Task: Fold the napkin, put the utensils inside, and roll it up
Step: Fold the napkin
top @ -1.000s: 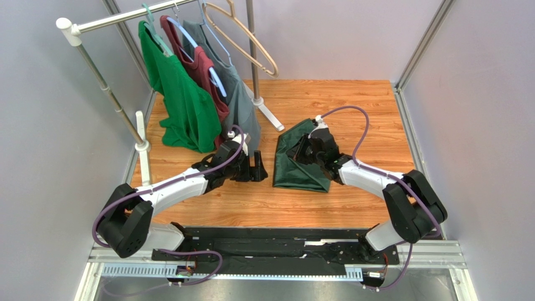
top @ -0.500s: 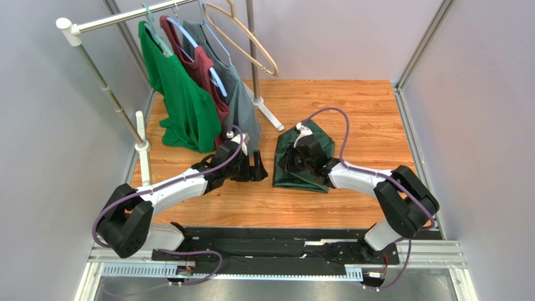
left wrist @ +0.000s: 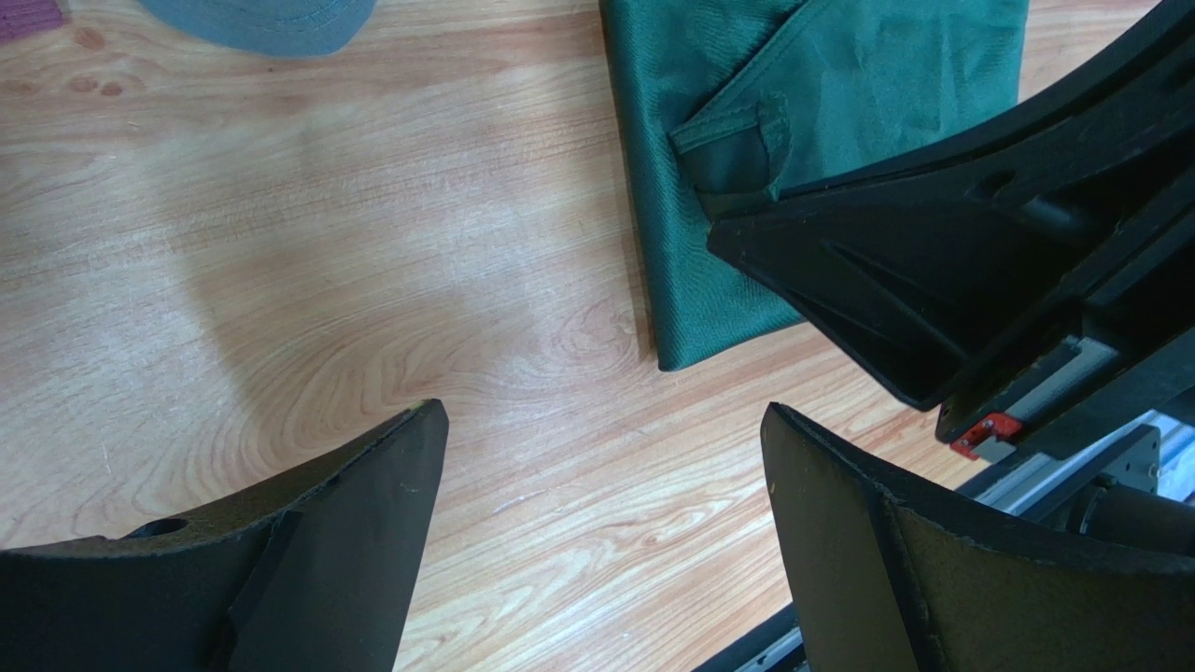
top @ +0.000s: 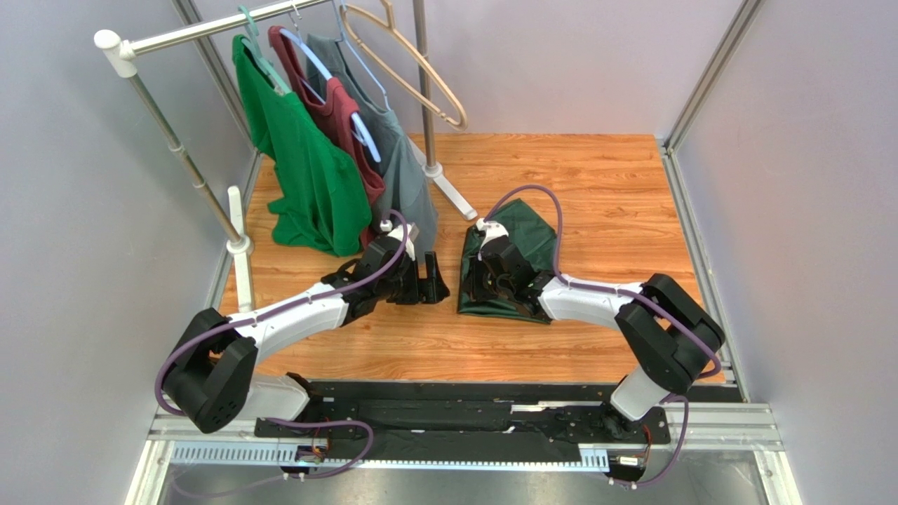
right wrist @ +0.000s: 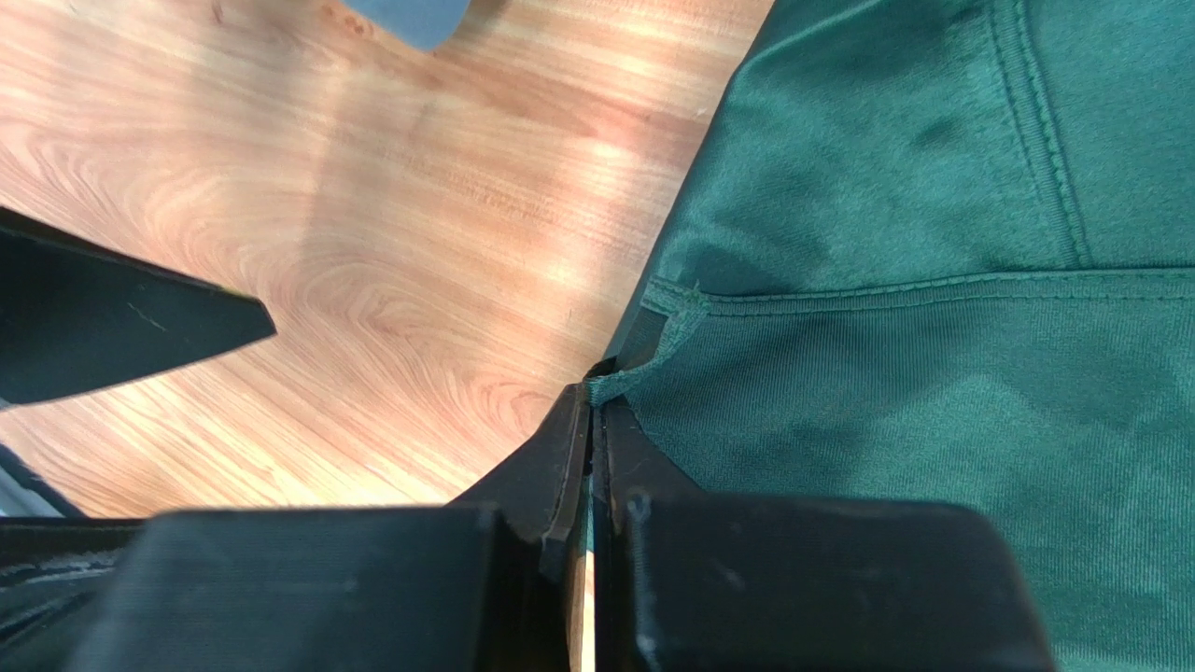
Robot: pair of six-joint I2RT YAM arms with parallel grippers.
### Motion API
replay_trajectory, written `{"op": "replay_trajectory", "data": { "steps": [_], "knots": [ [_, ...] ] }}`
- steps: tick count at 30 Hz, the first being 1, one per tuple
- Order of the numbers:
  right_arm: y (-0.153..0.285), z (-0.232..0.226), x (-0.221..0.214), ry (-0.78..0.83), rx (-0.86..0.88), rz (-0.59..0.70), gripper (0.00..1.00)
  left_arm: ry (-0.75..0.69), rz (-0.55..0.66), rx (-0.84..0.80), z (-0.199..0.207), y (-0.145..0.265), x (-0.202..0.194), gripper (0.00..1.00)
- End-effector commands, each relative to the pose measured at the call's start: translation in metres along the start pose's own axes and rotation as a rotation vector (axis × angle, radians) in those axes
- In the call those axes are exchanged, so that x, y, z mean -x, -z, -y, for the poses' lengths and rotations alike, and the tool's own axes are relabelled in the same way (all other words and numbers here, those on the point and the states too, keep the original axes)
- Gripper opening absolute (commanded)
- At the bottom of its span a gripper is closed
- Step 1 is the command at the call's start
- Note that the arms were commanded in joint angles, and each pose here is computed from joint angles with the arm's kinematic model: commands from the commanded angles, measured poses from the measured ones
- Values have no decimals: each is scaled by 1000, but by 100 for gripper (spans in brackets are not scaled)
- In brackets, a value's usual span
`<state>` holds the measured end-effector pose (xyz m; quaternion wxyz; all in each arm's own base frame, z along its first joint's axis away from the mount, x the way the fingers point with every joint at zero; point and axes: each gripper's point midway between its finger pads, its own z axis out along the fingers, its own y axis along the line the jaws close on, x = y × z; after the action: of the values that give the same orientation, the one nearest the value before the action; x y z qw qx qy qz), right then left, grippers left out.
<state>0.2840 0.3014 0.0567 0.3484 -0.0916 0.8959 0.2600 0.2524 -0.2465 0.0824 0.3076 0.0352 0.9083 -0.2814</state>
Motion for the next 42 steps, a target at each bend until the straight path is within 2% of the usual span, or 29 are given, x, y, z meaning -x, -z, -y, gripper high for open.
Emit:
{"op": "replay_trajectory", "data": {
  "steps": [1, 20, 23, 24, 27, 29, 30, 31, 32, 33, 38, 42],
  "knots": [
    [1, -7, 14, 62, -16, 48, 0, 7, 36, -8, 2, 0, 8, 92],
    [3, -15, -4, 183, -50, 18, 0, 14, 25, -1, -2, -2, 4, 92],
    [6, -17, -4, 196, -49, 16, 13, 13, 26, -1, -2, -1, 3, 93],
    [9, -19, -1, 200, -40, 23, 22, 12, 30, 0, -2, -1, 4, 93],
    [18, -22, 0, 216, -29, 33, 35, 9, 43, 5, -1, 2, 9, 93],
    [29, -26, 7, 223, -11, 56, 39, 3, 48, 13, -2, 3, 10, 93],
    [34, -27, 11, 229, -3, 70, 51, 2, 60, 13, -2, 5, 13, 93],
    [44, -26, 11, 236, -2, 68, 52, 3, 61, 17, -3, 6, 14, 94],
    [50, -27, 13, 237, 5, 78, 60, 2, 67, 17, -3, 6, 16, 93],
    [56, -26, 13, 244, 5, 76, 63, 1, 72, 16, -3, 8, 17, 94],
    [89, -16, 30, 225, -43, 156, 66, -1, 87, 3, 1, 6, 21, 93],
    [98, 16, 23, 147, -147, 111, 67, 8, 63, -17, 7, -7, 23, 91]
  ]
}}
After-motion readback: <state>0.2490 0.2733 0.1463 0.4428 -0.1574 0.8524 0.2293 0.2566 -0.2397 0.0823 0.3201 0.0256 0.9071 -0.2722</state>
